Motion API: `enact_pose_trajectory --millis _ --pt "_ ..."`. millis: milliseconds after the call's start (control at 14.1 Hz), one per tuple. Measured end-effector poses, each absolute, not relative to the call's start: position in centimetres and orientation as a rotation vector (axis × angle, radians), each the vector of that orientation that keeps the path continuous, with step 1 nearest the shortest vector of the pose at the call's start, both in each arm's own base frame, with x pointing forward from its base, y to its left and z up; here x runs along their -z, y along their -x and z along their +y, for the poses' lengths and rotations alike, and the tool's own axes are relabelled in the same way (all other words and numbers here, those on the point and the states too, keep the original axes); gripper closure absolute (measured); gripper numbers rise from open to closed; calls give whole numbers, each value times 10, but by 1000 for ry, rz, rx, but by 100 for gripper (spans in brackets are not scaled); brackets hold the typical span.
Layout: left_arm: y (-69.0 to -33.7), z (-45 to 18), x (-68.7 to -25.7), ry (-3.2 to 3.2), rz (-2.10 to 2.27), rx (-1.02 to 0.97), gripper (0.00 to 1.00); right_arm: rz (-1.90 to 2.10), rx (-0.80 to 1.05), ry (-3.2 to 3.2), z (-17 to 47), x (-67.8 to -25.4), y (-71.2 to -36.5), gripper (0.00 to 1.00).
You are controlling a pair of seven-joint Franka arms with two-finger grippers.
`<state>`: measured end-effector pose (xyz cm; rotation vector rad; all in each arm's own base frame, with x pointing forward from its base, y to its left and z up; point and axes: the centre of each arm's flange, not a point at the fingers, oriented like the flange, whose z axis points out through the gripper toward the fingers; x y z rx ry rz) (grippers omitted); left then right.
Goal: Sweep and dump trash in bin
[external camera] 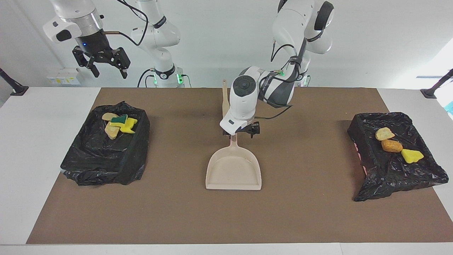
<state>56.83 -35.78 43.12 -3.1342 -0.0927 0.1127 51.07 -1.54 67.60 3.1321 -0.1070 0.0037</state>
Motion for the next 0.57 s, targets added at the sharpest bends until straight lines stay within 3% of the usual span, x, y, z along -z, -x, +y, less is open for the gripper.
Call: enact_pose_trajectory --millis 569 --pt "-630 -194 -484 3177 -100 -14 0 -107 -2 -3132 -15 -676 -510 0"
